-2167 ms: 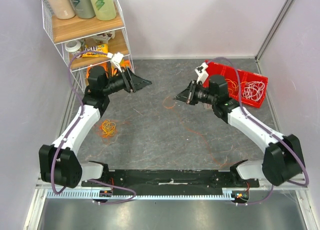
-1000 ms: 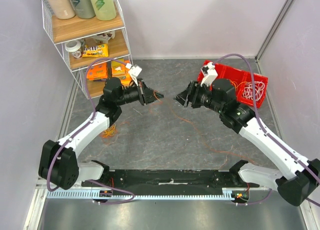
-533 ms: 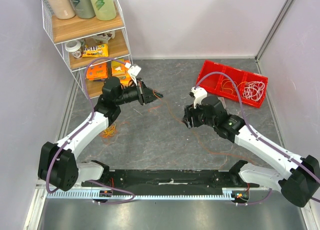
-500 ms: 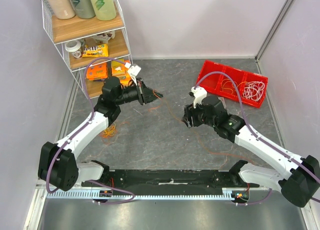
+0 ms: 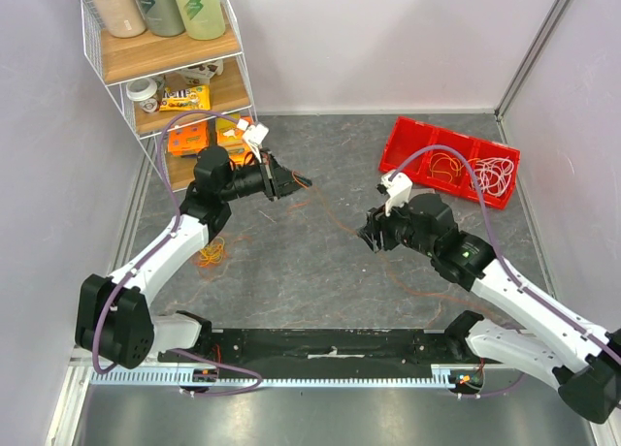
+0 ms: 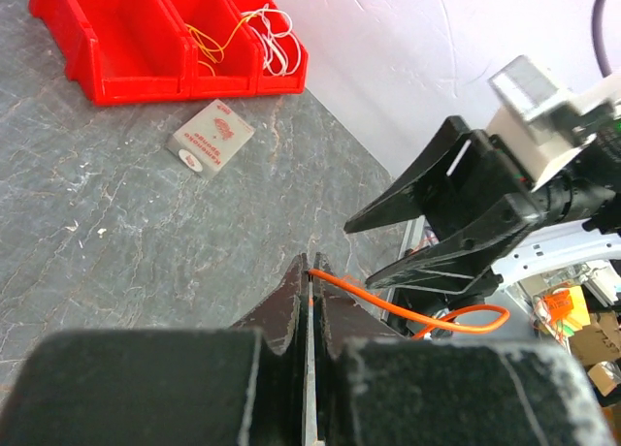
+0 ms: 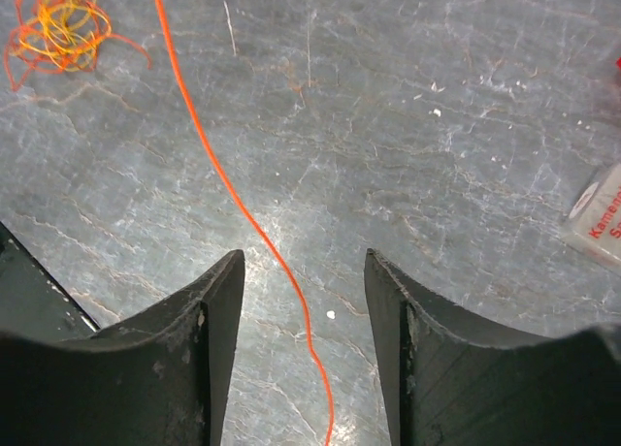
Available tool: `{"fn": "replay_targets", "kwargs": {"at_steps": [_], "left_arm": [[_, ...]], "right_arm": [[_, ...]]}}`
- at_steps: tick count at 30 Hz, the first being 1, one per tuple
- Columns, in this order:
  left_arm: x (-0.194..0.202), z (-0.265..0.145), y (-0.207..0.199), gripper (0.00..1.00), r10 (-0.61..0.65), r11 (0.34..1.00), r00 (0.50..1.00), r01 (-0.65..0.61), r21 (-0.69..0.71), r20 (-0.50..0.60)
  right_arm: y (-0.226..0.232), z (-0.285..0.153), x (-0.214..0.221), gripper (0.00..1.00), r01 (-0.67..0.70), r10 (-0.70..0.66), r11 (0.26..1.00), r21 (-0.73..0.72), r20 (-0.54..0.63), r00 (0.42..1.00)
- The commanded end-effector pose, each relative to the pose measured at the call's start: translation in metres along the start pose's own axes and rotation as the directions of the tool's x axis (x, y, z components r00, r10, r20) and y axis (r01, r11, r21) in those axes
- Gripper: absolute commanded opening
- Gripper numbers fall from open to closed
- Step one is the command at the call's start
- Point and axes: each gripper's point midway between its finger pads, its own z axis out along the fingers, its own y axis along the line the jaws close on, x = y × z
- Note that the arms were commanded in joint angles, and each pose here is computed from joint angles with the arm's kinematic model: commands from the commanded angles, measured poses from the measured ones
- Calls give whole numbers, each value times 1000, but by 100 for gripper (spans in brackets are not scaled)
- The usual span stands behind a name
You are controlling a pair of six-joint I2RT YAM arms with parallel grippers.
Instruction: Untangle the cables
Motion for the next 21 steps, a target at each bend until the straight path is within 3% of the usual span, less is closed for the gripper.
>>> {"fn": "replay_targets", "kwargs": {"at_steps": [1,7,14,21], "left_arm": [[-17,1,-13,2,27,999,999,-29,43,28],[-17,1,-15,2,32,998,999,-34,51,26],[-22,-2,-16,2,42,998,998,-44,44,38],[-26,-6,-22,2,52,997,997,-55,54,54]], "right_arm": [[2,12,16,59,26,-27,999,-25,-49,998],[6,21,16,53,26,-29,998,-51,-49,998],[15,23,27,53,-3,-4,995,-102,-70,998],[17,33,0,29,-34,35,995,-95,14,999]]}}
